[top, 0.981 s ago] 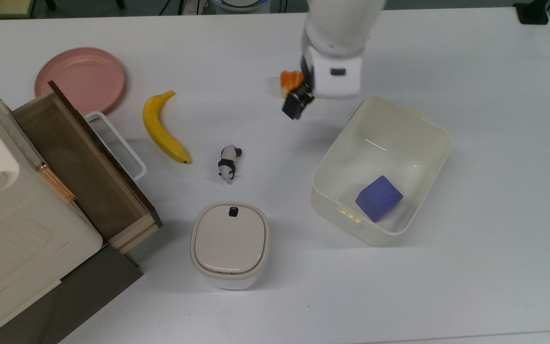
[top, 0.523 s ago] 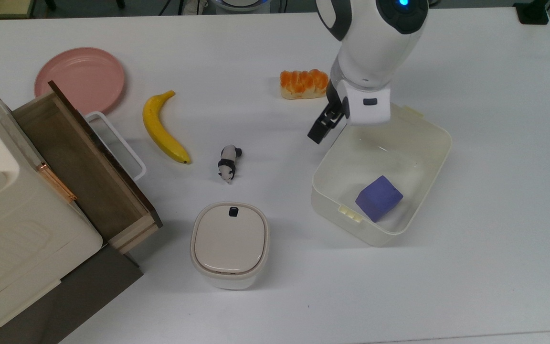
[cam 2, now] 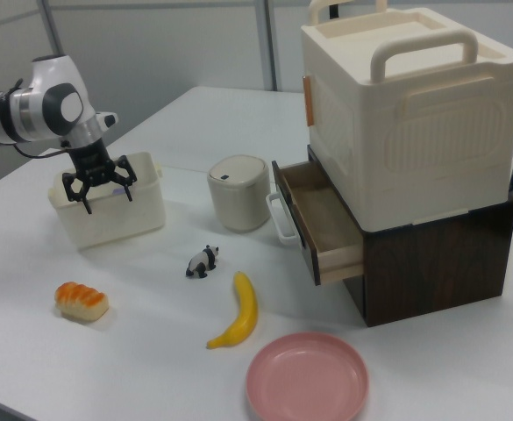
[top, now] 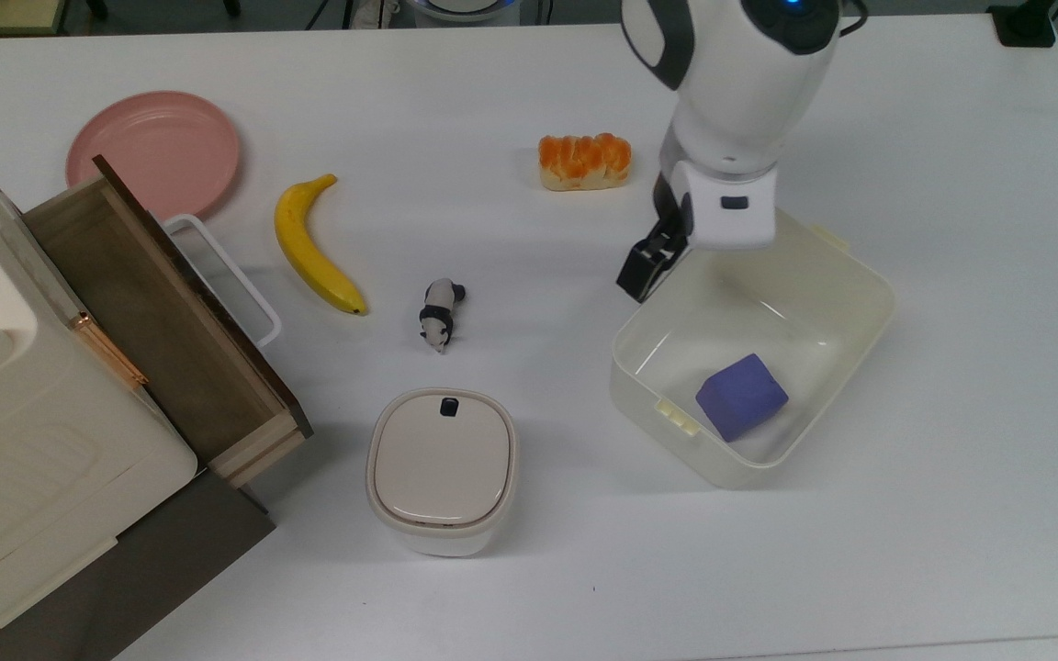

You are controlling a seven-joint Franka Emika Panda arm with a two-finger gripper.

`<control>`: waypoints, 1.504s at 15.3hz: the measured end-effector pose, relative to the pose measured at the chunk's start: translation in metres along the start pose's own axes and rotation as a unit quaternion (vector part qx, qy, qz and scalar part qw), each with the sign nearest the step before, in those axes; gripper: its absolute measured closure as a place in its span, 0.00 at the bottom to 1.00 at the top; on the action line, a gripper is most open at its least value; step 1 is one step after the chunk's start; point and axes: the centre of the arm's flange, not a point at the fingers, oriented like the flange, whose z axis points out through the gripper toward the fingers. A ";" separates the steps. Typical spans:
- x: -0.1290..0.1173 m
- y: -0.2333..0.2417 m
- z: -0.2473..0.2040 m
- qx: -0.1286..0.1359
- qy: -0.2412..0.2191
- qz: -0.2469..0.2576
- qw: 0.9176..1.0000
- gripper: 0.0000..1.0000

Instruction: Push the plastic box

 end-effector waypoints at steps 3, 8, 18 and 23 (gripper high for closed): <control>0.011 -0.010 -0.007 -0.012 0.017 0.018 1.000 0.00; 0.013 -0.004 -0.004 -0.043 0.006 0.008 0.999 0.00; -0.091 0.065 -0.108 0.010 -0.031 0.162 0.986 0.00; -0.123 0.095 -0.129 0.008 -0.018 0.360 0.933 0.00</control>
